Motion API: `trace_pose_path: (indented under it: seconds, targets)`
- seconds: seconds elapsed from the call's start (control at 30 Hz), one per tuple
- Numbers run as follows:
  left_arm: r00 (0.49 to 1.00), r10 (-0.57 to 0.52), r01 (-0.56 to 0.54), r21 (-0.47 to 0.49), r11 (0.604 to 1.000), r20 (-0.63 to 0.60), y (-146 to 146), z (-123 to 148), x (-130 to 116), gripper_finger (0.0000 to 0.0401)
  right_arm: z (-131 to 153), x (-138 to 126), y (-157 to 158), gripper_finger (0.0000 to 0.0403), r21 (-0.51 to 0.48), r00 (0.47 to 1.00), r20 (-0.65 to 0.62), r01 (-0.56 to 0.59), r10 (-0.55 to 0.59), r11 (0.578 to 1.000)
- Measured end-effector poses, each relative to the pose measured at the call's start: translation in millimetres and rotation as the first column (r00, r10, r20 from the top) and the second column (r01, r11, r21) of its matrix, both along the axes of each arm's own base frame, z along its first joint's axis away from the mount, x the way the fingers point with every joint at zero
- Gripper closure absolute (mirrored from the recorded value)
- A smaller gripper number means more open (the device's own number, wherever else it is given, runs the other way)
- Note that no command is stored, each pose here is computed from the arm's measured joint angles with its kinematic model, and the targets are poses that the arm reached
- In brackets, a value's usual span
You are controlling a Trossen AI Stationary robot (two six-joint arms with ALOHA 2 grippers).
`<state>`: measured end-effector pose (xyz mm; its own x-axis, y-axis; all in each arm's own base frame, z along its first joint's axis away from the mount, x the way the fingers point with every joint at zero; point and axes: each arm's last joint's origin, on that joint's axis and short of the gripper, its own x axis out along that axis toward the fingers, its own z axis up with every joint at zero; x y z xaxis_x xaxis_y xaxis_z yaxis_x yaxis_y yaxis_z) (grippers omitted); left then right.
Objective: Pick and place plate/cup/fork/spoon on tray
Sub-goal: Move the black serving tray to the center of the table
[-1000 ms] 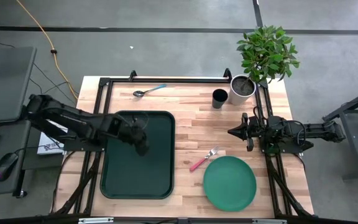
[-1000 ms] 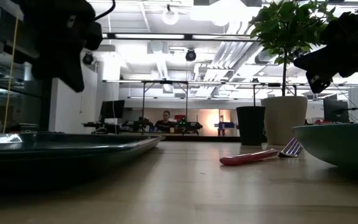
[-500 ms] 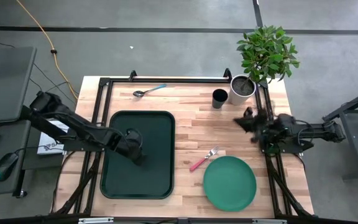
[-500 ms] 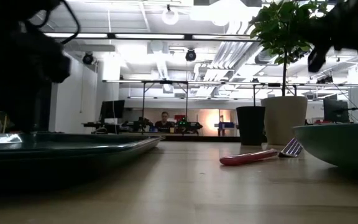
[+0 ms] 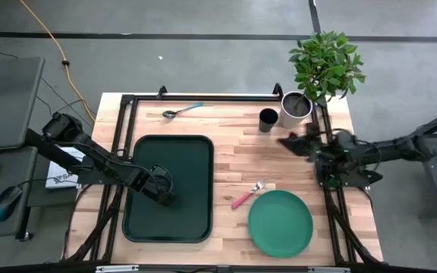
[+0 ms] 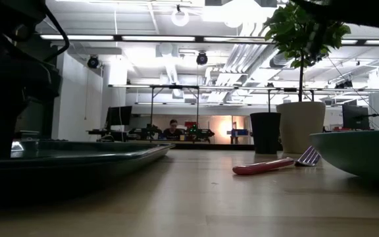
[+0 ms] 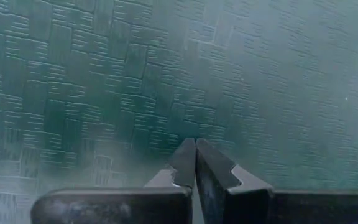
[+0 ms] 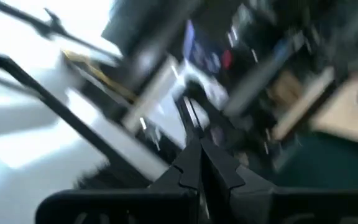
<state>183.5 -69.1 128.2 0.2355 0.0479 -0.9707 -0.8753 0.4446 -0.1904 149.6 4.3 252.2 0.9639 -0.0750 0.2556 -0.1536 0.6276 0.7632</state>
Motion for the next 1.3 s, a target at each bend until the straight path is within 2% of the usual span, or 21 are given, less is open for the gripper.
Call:
trace_pose_path:
  seconds: [0.07,0.13,0.23,0.33,0.5,0.63,0.77,0.9,1.07,1.2,1.3]
  targets:
    - [1.0,-0.001,0.001,-0.002,1.0,0.001,0,0,0,0.0401,-3,23,4,0.0402,0.004,0.987,-0.157,-0.033,0.033,0.999]
    - [1.0,-0.004,0.004,-0.001,1.0,0.001,0,0,0,0.0401,-8,46,6,0.0402,0.029,0.946,-0.319,-0.051,0.058,0.998]
    - [1.0,-0.019,0.018,0.004,1.0,0.009,0,1,0,0.0401,-23,74,8,0.04,0.112,0.845,-0.526,-0.046,0.099,0.993]
    - [0.999,-0.035,0.035,0.017,0.999,0.015,0,1,0,0.0401,-43,99,10,0.0382,0.183,0.76,-0.63,-0.051,0.158,0.982]
    - [0.997,-0.075,0.074,0.036,0.997,0.027,0,1,1,0.0401,-79,136,7,0.0302,0.332,0.703,-0.665,-0.023,0.251,0.943]
    - [0.993,-0.113,0.111,0.055,0.992,0.033,0,1,2,0.0401,-103,163,1,0.0232,0.365,0.695,-0.668,-0.006,0.267,0.931]
    - [0.989,-0.145,0.142,0.073,0.987,0.041,0,1,3,0.0401,-129,186,-4,0.0189,0.389,0.642,-0.717,0.045,0.272,0.92]
    - [0.983,-0.177,0.172,0.092,0.981,0.046,0,1,4,0.0401,-144,209,-7,0.0179,0.411,0.627,-0.726,0.066,0.283,0.909]
    - [0.976,-0.21,0.202,0.112,0.973,0.057,0,2,5,0.0401,-146,238,-7,0.0179,0.428,0.646,-0.697,0.024,0.313,0.903]
    - [0.976,-0.209,0.201,0.119,0.972,0.059,1,1,5,0.0401,-146,251,-8,0.0178,0.416,0.643,-0.702,0.024,0.304,0.909]
    - [0.977,-0.203,0.195,0.117,0.974,0.062,1,1,5,0.0401,-145,254,-11,0.0188,0.396,0.611,-0.733,0.027,0.298,0.918]
